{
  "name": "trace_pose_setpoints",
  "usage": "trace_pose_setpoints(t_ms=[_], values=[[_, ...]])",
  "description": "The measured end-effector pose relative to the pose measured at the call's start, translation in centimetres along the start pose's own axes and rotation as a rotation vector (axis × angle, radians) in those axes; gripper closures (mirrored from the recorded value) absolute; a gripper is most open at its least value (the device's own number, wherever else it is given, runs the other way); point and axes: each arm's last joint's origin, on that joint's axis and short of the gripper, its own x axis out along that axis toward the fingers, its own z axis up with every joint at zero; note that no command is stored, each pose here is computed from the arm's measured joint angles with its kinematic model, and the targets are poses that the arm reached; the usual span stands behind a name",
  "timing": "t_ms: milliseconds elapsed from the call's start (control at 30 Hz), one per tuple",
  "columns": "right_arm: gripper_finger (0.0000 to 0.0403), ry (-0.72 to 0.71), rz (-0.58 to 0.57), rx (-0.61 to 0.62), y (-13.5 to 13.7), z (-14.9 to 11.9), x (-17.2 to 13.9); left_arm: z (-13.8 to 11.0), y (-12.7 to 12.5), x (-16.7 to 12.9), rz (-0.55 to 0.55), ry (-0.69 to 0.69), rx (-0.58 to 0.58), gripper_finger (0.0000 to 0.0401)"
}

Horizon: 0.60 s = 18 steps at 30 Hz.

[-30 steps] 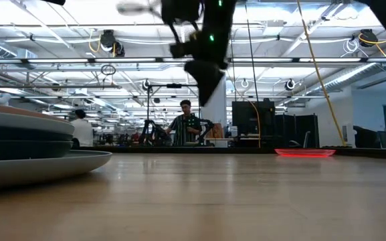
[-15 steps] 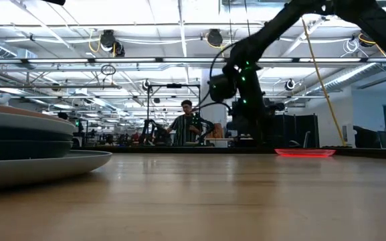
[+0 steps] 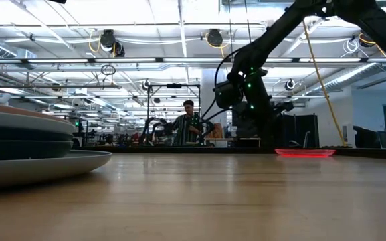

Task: Stack plastic plates
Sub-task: Stack the red plate on top of the blue plate

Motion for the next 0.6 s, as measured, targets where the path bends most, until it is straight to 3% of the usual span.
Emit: trace_pose_setpoints(t_ms=[367,600], values=[[0.0258,0.012,0.025,0.029,-0.8,-0.2,3.3,0.0,0.0,0.0,0.001,0.0,0.01,0.0354],[0.0329,-0.011,0.03,-0.017,0.0,-0.5,3.1,0.0,0.0,0.0,0.001,0.0,0.01,0.0354]])
